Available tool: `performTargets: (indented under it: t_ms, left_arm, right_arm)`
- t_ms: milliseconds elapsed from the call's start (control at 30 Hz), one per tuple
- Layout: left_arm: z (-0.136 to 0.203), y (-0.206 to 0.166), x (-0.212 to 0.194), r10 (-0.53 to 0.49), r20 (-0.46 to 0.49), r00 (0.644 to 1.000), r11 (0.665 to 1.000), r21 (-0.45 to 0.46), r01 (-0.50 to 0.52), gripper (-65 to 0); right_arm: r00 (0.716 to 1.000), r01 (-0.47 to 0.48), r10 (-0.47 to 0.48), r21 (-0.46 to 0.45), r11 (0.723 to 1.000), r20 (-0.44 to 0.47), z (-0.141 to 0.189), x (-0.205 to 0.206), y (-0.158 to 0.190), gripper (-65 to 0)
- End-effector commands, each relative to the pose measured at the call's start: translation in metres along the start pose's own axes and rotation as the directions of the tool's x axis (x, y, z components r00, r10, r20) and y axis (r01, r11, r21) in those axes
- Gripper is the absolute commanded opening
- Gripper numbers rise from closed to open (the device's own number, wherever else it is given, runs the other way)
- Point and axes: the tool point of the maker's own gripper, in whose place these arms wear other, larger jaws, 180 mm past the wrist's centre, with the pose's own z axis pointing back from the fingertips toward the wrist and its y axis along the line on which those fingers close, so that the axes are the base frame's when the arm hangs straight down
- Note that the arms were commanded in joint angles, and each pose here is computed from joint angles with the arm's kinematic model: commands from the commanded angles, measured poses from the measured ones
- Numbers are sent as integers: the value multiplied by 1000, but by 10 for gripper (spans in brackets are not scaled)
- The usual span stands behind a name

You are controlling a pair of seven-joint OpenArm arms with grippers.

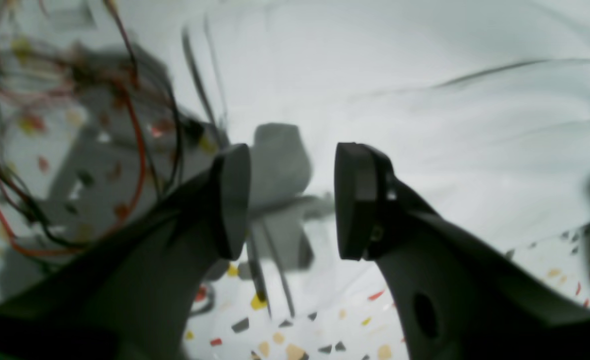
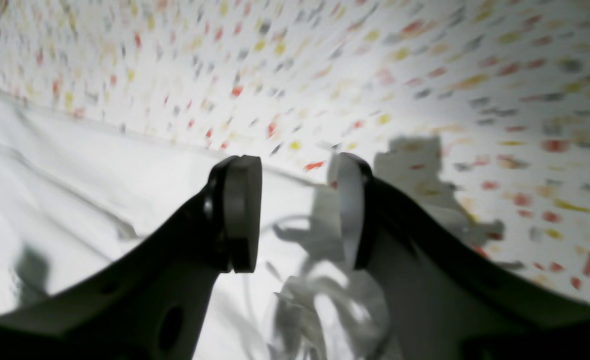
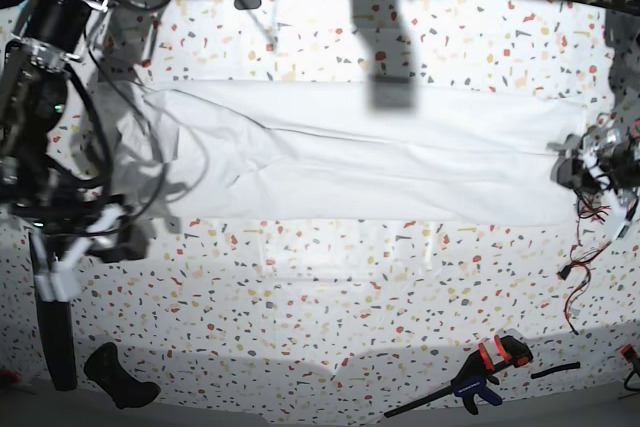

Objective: Fold the T-shirt properly
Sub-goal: 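Open both grippers and move them to the strip's two ends, then grasp the strip end with the left gripper and fold it toward the middle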

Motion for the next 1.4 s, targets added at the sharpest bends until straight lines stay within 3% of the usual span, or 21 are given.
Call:
performTargets:
  t_ms: [0, 167, 300, 433, 700, 867, 933, 1000, 1133, 1300, 1367]
  left_arm:
    - [11, 13, 17, 26, 54, 998, 1000, 6, -27, -383]
    - [14, 32, 8, 232, 90, 969, 970, -95, -224, -383]
    - [22, 51, 7, 374, 143, 916, 924, -142, -355, -383]
    - [25, 55, 3, 443, 165, 881, 890, -199, -410, -383]
    - [-1, 29, -10, 473, 113, 874, 864, -250, -436, -383]
    - [-25, 30, -42, 384, 43, 922, 919, -117, -377, -383]
    - [-27, 30, -44, 389, 48, 920, 918, -110, -382, -383]
    - [-26, 24, -42, 416, 39, 909, 902, -146, -406, -383]
    - [-19, -6, -37, 435, -15, 900, 854, -310, -417, -383]
    - [-16, -1, -26, 449, 47, 892, 853, -319, -413, -390]
    - [-16, 2, -23, 451, 65, 890, 856, -313, -410, -431]
  right_arm:
    - [997, -21, 22, -20, 1000, 74, 14, 20, -8, -397]
    - [989, 51, -33, -124, 991, 143, 47, 19, -43, -397]
    - [979, 93, -66, -132, 987, 192, 62, 19, -51, -397]
    - [978, 93, -66, -132, 987, 197, 64, 19, -50, -397]
    - [976, 56, -25, -138, 989, 217, 70, 29, -43, -397]
    - [976, 50, -18, -142, 989, 218, 71, 30, -43, -397]
    - [976, 49, -17, -143, 989, 218, 72, 30, -43, -397]
    - [976, 49, -17, -142, 989, 218, 72, 30, -43, -397]
    - [976, 50, -18, -142, 989, 218, 72, 30, -43, -397]
    - [976, 50, -18, -142, 989, 218, 72, 30, -43, -397]
    - [976, 50, -18, -143, 989, 218, 72, 30, -43, -398]
